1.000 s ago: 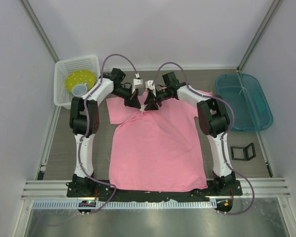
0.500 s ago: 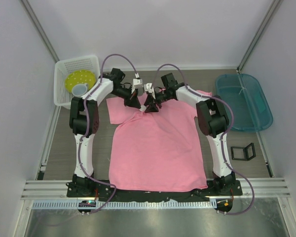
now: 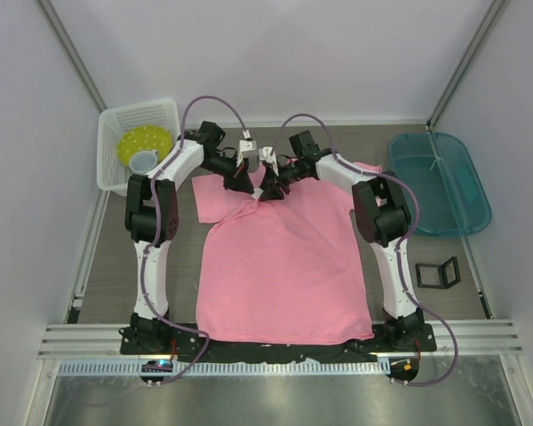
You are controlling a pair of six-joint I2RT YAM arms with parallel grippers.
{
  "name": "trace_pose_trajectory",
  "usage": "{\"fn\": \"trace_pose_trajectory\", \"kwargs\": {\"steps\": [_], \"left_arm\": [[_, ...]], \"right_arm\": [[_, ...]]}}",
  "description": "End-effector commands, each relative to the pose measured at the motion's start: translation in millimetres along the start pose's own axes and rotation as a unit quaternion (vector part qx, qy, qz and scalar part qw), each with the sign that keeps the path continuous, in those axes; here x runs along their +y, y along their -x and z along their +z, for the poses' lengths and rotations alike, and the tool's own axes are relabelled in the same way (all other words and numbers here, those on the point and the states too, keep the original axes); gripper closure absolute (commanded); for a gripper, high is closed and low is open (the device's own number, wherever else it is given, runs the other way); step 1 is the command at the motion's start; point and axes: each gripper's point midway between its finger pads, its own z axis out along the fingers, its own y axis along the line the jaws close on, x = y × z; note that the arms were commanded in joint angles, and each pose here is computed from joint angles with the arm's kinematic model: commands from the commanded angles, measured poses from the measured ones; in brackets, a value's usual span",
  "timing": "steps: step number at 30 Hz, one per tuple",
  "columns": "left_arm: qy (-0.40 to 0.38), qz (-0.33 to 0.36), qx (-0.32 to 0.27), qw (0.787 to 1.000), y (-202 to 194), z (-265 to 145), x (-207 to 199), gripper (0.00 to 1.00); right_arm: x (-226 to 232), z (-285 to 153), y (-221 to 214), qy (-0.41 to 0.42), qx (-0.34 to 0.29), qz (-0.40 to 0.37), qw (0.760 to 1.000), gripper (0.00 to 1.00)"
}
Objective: Pin the brooch onto the clothing
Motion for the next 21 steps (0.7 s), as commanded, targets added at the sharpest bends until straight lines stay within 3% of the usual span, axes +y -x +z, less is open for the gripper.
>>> {"fn": "trace_pose_trajectory", "kwargs": {"steps": [1,21], "left_arm": [[0.000,0.021,-0.025,0.999,20.1,-5.0,1.5,1.00],[0.008,0.020,-0.025,0.999,21.3,-7.3,3.8,1.00]], "right_arm": [[-9.9,2.3,24.1,-0.003,-0.024,-0.015,1.000,0.60],[-50.4,-8.7,27.9,-0.065,-0.048,0.117,0.990,0.69]]}}
